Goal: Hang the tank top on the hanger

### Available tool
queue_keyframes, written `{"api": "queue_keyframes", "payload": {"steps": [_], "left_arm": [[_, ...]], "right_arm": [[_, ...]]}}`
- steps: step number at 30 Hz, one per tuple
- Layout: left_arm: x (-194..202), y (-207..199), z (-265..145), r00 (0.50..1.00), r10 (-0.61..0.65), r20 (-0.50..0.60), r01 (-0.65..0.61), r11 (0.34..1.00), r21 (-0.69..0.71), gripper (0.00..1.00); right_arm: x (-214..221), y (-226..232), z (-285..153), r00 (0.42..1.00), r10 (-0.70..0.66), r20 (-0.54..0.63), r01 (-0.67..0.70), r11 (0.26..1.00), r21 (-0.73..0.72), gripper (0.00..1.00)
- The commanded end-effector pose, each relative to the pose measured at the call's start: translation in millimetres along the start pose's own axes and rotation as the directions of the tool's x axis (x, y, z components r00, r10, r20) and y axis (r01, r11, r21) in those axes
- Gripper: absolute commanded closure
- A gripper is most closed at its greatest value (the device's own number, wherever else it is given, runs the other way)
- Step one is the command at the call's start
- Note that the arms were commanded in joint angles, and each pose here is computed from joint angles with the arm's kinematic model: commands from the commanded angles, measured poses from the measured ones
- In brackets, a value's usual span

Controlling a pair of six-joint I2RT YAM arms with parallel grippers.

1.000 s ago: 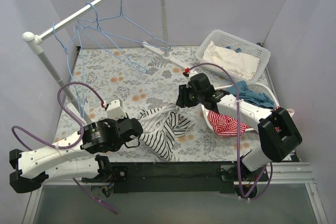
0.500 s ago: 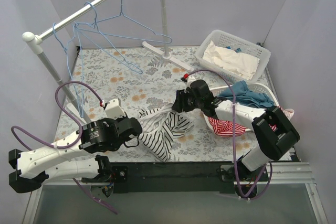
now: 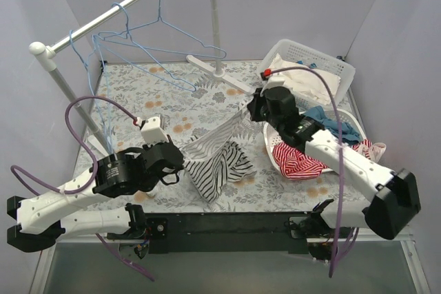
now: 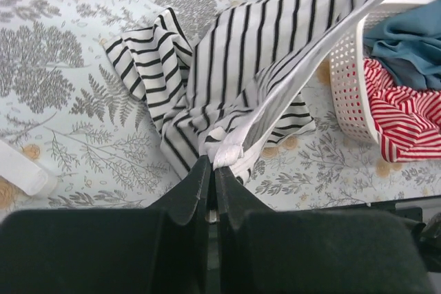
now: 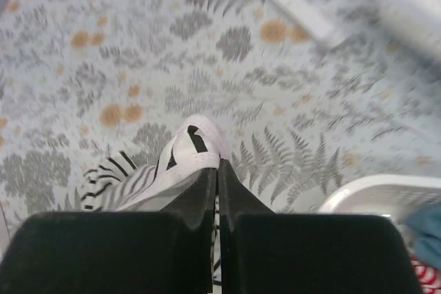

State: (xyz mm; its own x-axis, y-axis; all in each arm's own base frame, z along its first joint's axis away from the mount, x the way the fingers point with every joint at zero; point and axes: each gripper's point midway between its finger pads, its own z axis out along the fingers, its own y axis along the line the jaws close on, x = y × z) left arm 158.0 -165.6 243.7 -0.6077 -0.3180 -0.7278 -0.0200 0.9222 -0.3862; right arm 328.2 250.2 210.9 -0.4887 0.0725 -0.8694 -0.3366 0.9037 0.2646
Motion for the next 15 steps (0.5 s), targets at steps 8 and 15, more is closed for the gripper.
{"api": "queue_keyframes", "payload": {"steps": [8, 15], "left_arm": [[-139.0, -52.8, -58.3, 0.921, 0.079, 0.381, -0.129, 0.986, 0.107, 1.00], [-215.7, -87.7, -109.1, 0.825, 0.025, 0.564, -0.168, 0.965, 0.203, 1.00]], "right_arm": [[-226.0, 12.6, -123.8, 0.875, -0.070, 0.480, 0.024, 0.994, 0.102, 0.99], [-290.3, 38.6, -157.6, 0.807, -0.021, 0.590, 0.013, 1.000, 0.019, 0.99]]}}
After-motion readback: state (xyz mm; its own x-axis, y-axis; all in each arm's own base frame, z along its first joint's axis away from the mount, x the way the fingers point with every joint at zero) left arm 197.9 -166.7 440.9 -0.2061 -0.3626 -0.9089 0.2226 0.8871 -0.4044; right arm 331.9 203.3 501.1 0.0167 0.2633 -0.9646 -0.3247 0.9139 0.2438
